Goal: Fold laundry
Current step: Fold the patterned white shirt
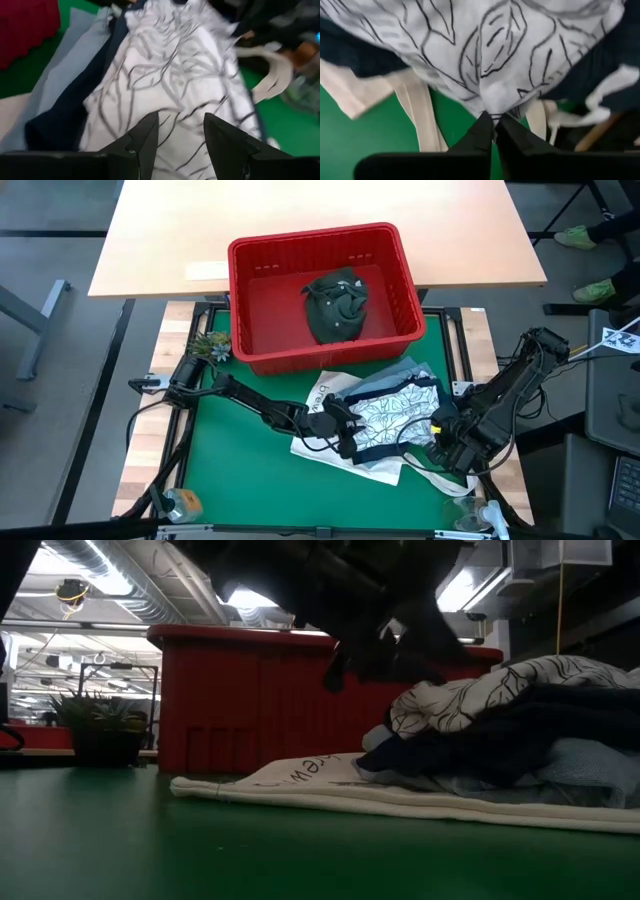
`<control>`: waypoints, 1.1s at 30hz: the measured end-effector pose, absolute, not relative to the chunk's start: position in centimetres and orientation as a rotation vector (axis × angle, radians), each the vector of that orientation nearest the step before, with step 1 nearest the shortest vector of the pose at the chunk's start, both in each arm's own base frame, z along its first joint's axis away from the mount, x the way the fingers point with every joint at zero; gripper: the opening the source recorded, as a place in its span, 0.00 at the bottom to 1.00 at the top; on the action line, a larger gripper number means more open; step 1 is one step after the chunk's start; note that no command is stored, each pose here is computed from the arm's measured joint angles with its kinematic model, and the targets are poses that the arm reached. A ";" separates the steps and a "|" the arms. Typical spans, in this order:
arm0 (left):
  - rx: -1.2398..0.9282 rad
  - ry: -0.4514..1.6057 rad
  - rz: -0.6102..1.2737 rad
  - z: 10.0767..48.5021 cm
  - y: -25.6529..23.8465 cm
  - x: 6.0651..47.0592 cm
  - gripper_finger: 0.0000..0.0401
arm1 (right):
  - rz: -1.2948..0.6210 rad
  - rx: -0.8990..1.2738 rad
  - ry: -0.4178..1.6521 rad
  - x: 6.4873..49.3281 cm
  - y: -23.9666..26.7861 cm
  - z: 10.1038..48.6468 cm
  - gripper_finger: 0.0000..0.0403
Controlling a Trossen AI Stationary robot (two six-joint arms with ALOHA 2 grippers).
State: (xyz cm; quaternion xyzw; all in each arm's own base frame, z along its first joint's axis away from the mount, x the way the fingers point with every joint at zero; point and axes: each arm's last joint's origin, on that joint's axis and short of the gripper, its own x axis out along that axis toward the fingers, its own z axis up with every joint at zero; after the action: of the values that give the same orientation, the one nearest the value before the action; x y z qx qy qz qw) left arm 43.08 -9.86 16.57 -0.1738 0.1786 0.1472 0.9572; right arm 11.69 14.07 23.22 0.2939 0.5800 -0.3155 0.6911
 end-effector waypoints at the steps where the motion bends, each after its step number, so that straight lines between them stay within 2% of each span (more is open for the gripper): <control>1: -0.346 0.379 0.305 16.4 -9.8 43.0 0.38 | -0.704 0.663 1.317 11.6 14.1 23.2 0.06; 6: -0.339 0.434 0.337 15.9 -9.5 42.8 0.38 | -0.715 0.662 1.388 11.4 14.1 23.2 0.01; 10: -0.336 0.444 0.343 15.8 -9.3 42.7 0.38 | -0.770 0.649 1.468 10.8 13.7 23.2 0.03; 15: -0.337 0.444 0.344 15.8 -9.3 42.7 0.38 | -0.825 0.639 1.506 10.5 13.5 23.3 0.01; 29: -0.334 0.399 0.314 16.2 -9.7 42.9 0.38 | -0.819 0.651 1.545 10.4 13.5 23.3 0.07; 33: -0.331 0.378 0.301 16.4 -9.8 43.0 0.38 | -0.818 0.650 1.546 10.4 13.6 23.3 0.11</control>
State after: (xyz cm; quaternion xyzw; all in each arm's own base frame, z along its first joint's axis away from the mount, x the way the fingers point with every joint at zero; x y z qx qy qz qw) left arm 43.04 -9.79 16.42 -0.1633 0.1863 0.1481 0.9574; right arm 10.39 13.56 23.27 0.2797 0.6655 -0.3524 0.5956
